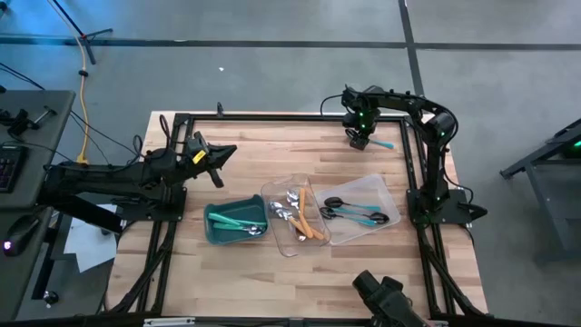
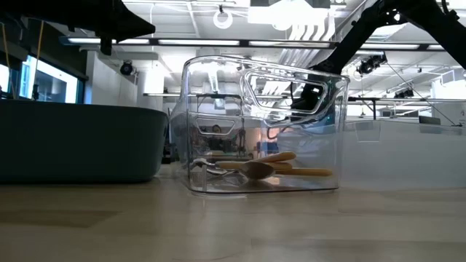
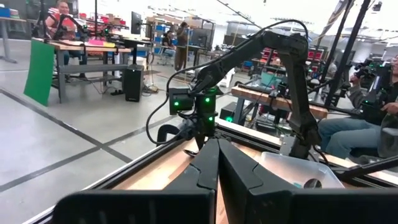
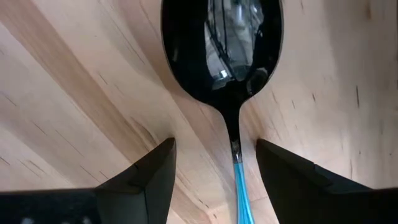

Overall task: Sort silverware by color (type)
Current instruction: Put the blue spoon into the white bin

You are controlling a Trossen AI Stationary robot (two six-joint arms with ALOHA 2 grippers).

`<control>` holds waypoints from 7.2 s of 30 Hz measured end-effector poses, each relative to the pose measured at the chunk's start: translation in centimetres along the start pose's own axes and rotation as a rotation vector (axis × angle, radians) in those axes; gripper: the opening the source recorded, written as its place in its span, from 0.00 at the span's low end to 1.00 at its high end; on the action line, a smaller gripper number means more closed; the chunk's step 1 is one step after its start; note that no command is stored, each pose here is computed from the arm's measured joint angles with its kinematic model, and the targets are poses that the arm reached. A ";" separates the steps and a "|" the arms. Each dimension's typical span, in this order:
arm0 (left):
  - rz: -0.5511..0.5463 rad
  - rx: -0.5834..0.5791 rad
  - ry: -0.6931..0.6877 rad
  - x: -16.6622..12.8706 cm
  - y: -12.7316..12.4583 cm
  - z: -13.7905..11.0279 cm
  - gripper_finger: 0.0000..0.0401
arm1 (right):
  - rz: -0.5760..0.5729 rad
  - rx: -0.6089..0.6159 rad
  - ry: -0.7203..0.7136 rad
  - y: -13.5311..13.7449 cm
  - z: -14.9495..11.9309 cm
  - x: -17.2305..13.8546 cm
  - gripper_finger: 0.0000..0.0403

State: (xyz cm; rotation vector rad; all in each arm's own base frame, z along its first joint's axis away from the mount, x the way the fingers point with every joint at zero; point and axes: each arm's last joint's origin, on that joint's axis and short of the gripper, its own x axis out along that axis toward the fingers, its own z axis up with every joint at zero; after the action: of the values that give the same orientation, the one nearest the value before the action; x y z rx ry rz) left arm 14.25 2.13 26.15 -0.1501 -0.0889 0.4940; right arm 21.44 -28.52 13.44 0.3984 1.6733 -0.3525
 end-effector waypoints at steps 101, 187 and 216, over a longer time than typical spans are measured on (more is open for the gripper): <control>-0.151 -0.048 0.071 0.8 -0.3 -0.6 0.00 | 0.575 -0.246 -1.186 13.4 3.9 -17.0 0.00; -0.420 -0.049 0.132 7.4 -3.9 -1.5 0.00 | 0.641 -0.376 -1.401 23.8 -7.4 -15.4 0.00; -0.415 -0.049 0.132 7.4 -3.9 -1.5 0.00 | 0.647 -0.354 -1.397 23.8 -7.4 -15.4 0.00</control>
State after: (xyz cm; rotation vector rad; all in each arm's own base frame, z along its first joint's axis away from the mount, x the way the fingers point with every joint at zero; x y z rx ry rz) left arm 22.77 2.11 25.71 -0.2064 -0.0021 0.0670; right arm 27.58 -4.88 29.64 0.2767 0.1787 0.1694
